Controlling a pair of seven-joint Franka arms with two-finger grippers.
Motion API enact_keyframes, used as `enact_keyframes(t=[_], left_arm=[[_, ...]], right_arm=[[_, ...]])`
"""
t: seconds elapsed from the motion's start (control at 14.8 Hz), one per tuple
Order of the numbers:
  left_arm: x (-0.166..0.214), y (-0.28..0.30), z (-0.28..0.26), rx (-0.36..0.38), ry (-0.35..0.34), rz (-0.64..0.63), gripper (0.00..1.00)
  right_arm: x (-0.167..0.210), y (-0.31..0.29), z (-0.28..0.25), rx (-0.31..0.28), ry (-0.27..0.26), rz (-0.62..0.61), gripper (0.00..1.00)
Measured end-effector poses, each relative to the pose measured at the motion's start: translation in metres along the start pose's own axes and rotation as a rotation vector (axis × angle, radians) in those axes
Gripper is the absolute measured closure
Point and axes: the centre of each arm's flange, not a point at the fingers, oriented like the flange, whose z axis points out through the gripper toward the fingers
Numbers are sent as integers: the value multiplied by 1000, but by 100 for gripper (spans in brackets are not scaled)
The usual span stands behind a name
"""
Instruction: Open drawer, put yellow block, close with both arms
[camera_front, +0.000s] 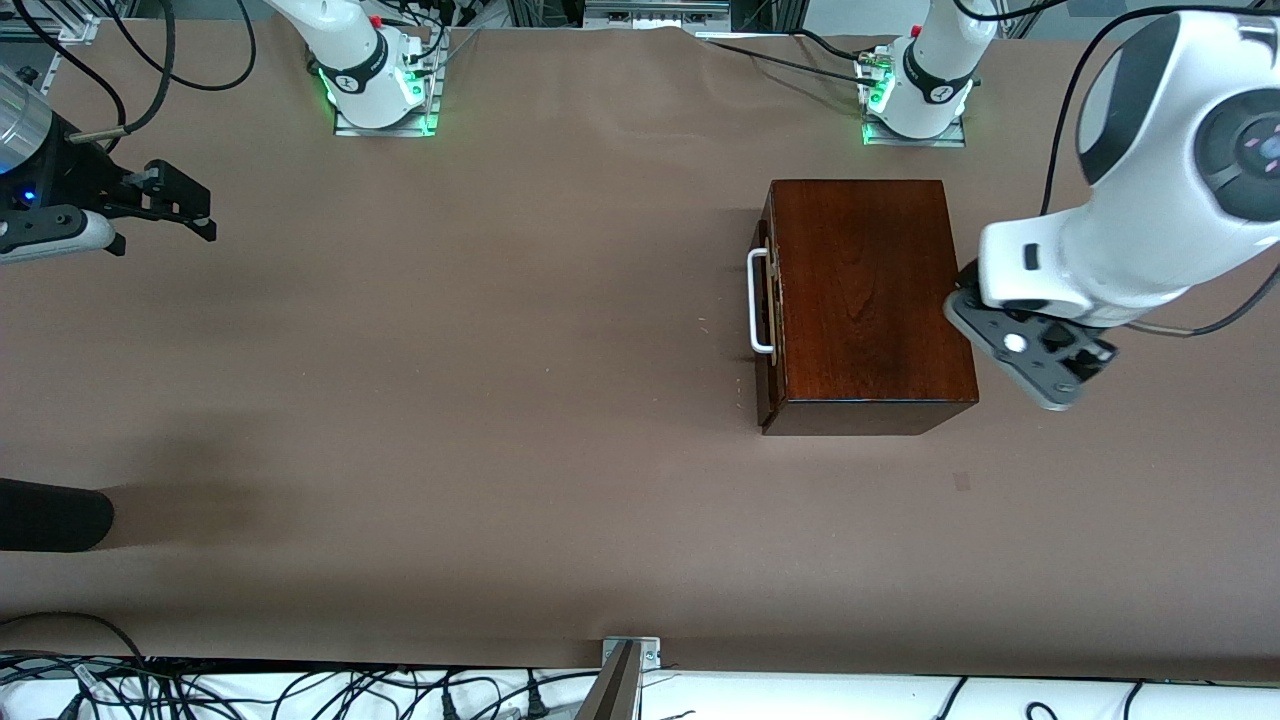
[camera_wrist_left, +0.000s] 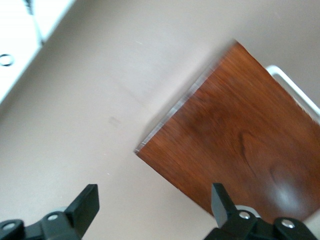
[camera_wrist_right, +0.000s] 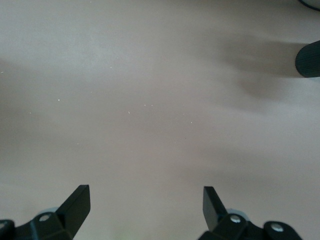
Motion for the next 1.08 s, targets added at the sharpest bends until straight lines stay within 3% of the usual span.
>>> enact_keyframes(t=[0.07, 0.2, 0.4, 0.61, 1.08], left_arm=[[-9, -2, -6, 8, 43, -93, 0], [-45, -7, -12, -53, 88, -258, 0], [-112, -17, -12, -84, 71, -393, 0], [-144, -9, 0, -94, 37, -421, 0], [-144, -4, 10, -98, 25, -427, 0]], right_arm=[[0, 0, 0, 0, 0, 0, 0], [0, 0, 0, 0, 0, 0, 0], [0, 0, 0, 0, 1, 0, 0], [0, 0, 0, 0, 1, 0, 0], [0, 0, 0, 0, 1, 0, 0]])
